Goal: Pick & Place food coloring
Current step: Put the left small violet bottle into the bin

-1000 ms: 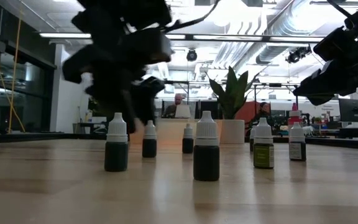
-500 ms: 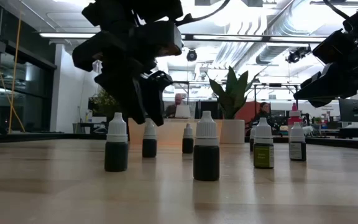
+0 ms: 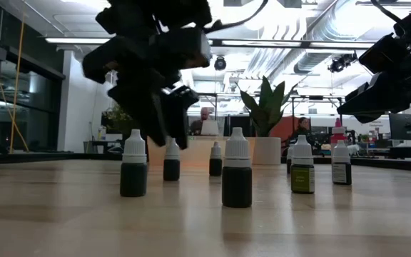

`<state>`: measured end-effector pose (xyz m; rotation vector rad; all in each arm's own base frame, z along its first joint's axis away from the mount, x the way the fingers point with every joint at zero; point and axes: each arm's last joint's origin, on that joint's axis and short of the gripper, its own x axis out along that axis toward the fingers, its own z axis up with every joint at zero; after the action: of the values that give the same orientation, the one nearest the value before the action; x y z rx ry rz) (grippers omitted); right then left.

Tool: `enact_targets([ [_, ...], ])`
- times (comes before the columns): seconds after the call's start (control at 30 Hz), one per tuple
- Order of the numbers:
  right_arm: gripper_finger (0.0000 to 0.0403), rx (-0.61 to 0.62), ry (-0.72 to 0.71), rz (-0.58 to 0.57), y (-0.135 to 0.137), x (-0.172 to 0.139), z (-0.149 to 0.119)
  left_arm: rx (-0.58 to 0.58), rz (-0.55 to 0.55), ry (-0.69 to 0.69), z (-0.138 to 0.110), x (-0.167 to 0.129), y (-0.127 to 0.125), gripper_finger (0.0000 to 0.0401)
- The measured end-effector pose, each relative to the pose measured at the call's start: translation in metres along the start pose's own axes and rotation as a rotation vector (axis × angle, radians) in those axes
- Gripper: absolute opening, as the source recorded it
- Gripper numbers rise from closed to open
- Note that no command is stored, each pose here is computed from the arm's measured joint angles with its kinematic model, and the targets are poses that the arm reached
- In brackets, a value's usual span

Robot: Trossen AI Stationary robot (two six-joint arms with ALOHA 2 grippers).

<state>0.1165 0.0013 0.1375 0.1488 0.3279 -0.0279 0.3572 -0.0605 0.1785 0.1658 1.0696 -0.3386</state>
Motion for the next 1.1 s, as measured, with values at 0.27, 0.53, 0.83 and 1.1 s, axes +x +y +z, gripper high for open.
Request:
enact_targets([
  [0.27, 0.0, 0.0, -0.001, 0.0, 0.0, 0.0, 0.0, -0.006, 0.001, 0.014, -0.001, 0.0024, -0.002, 0.0241],
  [0.53, 0.0, 0.0, -0.001, 0.0, 0.0, 0.0, 0.0, -0.006, 0.001, 0.011, -0.0008, 0.0024, -0.002, 0.0167],
  [0.83, 0.0, 0.0, -0.001, 0.0, 0.0, -0.0001, 0.0002, -0.006, 0.0, 0.011, -0.0007, 0.0024, -0.002, 0.0134],
  [1.1, 0.0, 0.0, -0.001, 0.0, 0.0, -0.0001, 0.0002, -0.006, 0.001, 0.006, -0.0003, 0.0024, -0.002, 0.0117],
])
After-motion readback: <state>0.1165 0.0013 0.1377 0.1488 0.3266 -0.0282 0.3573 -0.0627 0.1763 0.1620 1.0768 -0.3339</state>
